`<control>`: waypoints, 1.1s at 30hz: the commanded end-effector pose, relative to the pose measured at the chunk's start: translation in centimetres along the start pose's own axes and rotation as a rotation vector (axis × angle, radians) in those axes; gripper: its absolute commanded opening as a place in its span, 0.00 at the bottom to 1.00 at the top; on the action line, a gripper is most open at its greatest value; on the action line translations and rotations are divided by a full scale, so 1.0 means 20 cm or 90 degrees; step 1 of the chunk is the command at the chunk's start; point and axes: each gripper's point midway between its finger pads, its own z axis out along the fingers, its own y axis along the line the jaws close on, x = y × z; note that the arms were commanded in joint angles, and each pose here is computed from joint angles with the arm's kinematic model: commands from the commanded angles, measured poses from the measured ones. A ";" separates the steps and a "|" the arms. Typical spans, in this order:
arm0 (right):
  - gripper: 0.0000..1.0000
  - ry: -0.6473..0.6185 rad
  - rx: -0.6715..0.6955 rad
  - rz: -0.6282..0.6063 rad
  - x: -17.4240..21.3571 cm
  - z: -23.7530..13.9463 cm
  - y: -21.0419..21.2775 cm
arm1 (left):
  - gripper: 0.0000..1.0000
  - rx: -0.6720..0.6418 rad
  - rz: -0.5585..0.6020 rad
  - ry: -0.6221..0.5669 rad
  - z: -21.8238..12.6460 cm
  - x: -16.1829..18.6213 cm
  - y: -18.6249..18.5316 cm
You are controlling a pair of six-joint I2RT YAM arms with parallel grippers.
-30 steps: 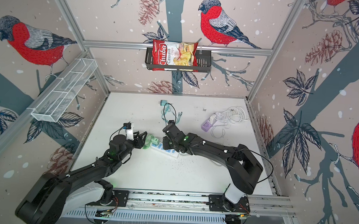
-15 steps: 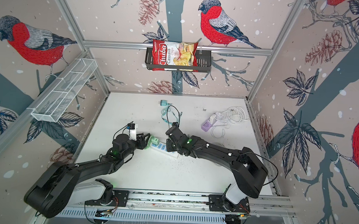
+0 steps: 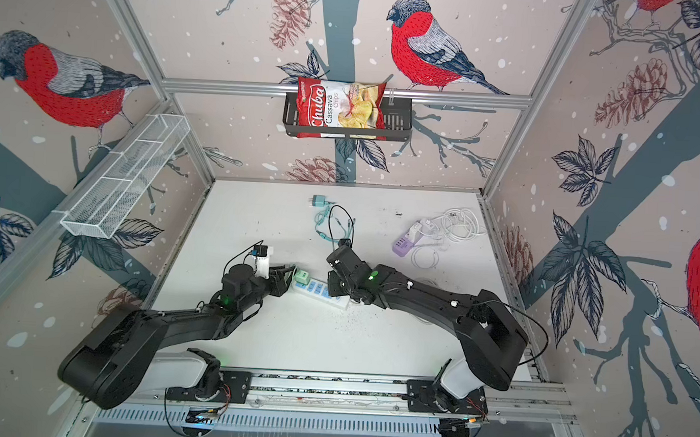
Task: Insert the plug
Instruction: 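Align the teal charger prongs above the socket beside the green charger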
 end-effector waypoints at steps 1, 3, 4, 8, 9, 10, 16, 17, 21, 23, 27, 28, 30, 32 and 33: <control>0.10 0.015 -0.010 -0.022 0.02 0.00 0.01 | 0.50 0.018 -0.004 -0.003 -0.01 0.00 -0.03; 0.09 0.022 -0.009 -0.027 0.03 0.01 0.01 | 0.49 0.020 -0.010 -0.004 -0.03 0.01 -0.03; 0.09 0.023 -0.011 -0.030 0.03 0.01 0.01 | 0.49 0.020 -0.013 -0.004 -0.03 0.02 -0.03; 0.09 0.026 -0.013 -0.033 0.03 0.02 0.02 | 0.49 0.022 -0.019 0.002 -0.06 0.06 -0.05; 0.09 0.025 -0.012 -0.033 0.03 0.02 0.01 | 0.48 0.023 -0.018 0.002 -0.07 0.06 -0.06; 0.09 0.024 -0.013 -0.031 0.03 0.01 0.02 | 0.48 0.024 -0.017 0.004 -0.07 0.08 -0.07; 0.09 0.017 -0.007 -0.021 0.03 -0.01 0.02 | 0.48 0.024 -0.018 0.003 -0.14 0.12 -0.10; 0.09 0.017 -0.003 -0.018 0.03 -0.02 0.02 | 0.48 0.024 -0.021 0.002 -0.15 0.13 -0.10; 0.09 0.014 -0.005 -0.015 0.05 -0.05 0.06 | 0.48 0.019 -0.027 -0.010 -0.21 0.15 -0.09; 0.10 0.017 -0.014 -0.018 0.08 -0.07 0.11 | 0.48 0.012 -0.019 -0.010 -0.22 0.14 -0.08; 0.10 0.022 -0.018 -0.025 0.13 -0.09 0.19 | 0.48 0.011 -0.005 -0.012 -0.23 0.14 -0.08; 0.10 0.022 -0.016 -0.023 0.14 -0.09 0.19 | 0.48 0.010 -0.004 -0.009 -0.23 0.15 -0.08; 0.10 0.028 -0.022 -0.019 0.17 -0.09 0.21 | 0.48 0.018 -0.004 -0.005 -0.23 0.16 -0.09; 0.10 0.036 -0.032 -0.011 0.21 -0.08 0.22 | 0.48 0.019 -0.007 0.003 -0.23 0.17 -0.09; 0.10 0.041 -0.031 -0.008 0.23 -0.07 0.21 | 0.48 0.019 -0.007 0.005 -0.22 0.18 -0.09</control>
